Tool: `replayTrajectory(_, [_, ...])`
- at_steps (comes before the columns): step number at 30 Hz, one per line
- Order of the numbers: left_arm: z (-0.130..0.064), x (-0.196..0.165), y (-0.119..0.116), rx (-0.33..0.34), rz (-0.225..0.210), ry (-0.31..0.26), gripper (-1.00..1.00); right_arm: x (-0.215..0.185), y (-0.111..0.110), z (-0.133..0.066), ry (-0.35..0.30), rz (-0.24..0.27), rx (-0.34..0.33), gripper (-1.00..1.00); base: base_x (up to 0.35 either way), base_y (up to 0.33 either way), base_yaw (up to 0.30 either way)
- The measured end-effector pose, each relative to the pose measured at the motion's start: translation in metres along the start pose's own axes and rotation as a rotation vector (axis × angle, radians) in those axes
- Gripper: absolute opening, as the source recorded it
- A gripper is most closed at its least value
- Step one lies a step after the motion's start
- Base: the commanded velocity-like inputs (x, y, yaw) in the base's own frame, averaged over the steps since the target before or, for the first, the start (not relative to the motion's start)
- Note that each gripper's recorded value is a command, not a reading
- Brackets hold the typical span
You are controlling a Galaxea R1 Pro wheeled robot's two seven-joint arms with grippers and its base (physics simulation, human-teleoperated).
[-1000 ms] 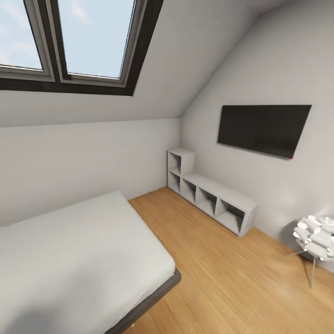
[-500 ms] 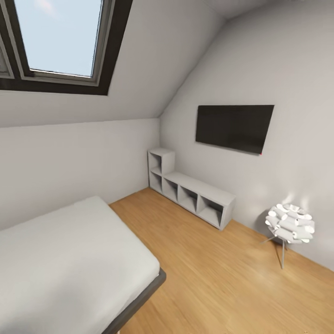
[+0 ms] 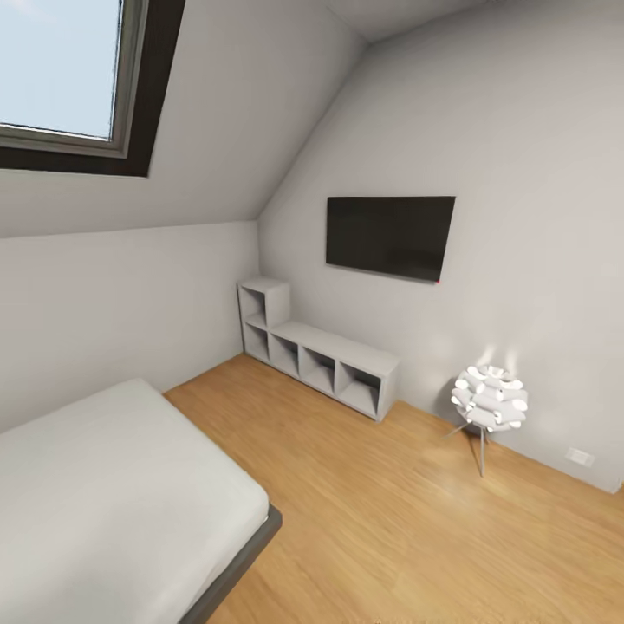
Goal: Attach the digital camera to the camera tripod in the bedroom.
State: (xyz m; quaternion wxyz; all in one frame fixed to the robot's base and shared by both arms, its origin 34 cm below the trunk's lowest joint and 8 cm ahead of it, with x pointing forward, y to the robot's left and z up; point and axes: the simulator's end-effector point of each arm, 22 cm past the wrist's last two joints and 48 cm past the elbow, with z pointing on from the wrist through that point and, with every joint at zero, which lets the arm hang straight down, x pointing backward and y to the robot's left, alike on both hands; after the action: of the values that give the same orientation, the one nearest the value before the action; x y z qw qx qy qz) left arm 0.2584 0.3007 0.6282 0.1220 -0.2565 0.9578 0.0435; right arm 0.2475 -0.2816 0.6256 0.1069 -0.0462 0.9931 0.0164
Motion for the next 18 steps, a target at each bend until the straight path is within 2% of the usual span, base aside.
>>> replayTrajectory(18, [-0.0003,0.0021,-0.0035,0.006,0.011,0.004,-1.00,0.0009,-0.0015,-0.0001,0.003,-0.005,0.002,1.00,0.001,0.000,-0.296])
